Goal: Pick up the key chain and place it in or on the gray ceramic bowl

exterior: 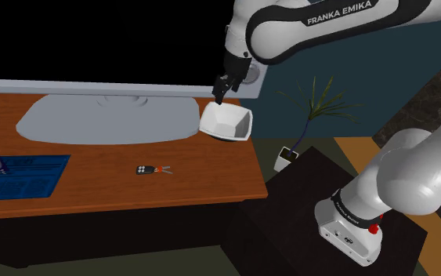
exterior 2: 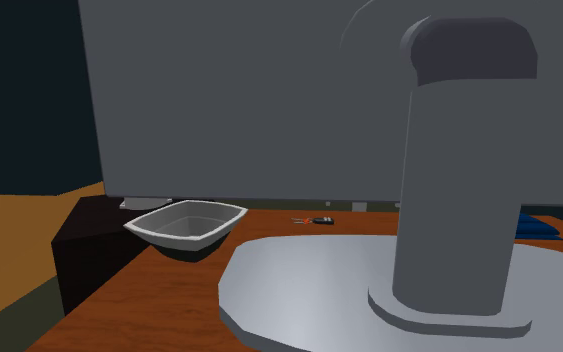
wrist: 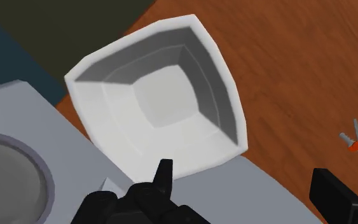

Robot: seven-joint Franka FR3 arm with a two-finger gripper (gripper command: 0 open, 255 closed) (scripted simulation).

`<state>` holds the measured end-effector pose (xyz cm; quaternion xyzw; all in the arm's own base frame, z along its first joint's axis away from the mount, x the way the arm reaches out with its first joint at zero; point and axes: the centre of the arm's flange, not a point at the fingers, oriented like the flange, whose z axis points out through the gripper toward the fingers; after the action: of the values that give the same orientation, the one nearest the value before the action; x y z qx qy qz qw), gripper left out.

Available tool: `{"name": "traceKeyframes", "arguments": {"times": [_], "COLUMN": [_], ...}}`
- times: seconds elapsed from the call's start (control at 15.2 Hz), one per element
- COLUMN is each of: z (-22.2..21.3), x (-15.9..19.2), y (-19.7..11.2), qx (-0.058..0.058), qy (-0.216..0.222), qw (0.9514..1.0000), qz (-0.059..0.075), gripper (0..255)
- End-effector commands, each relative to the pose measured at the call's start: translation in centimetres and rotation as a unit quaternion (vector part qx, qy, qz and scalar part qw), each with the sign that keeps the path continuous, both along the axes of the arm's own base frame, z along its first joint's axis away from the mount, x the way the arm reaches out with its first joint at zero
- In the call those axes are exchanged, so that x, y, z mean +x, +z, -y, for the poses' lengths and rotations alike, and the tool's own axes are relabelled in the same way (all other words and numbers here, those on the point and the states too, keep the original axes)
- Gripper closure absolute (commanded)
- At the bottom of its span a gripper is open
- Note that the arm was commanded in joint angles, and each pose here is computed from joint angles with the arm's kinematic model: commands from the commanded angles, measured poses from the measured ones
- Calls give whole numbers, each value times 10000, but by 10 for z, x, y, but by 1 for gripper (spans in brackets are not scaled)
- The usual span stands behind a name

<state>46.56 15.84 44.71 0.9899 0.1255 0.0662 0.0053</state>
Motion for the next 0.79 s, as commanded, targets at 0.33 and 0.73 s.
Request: {"name": "traceKeyframes", "arguments": {"times": [0.33, 0.73], "z": [-68, -128], "x": [25, 39], "y": [-57, -106], "qx": [-32, -62], "qy": [624, 1154], "qw": [9980, 9932], "qz": [-85, -158], "gripper": [0, 0]}}
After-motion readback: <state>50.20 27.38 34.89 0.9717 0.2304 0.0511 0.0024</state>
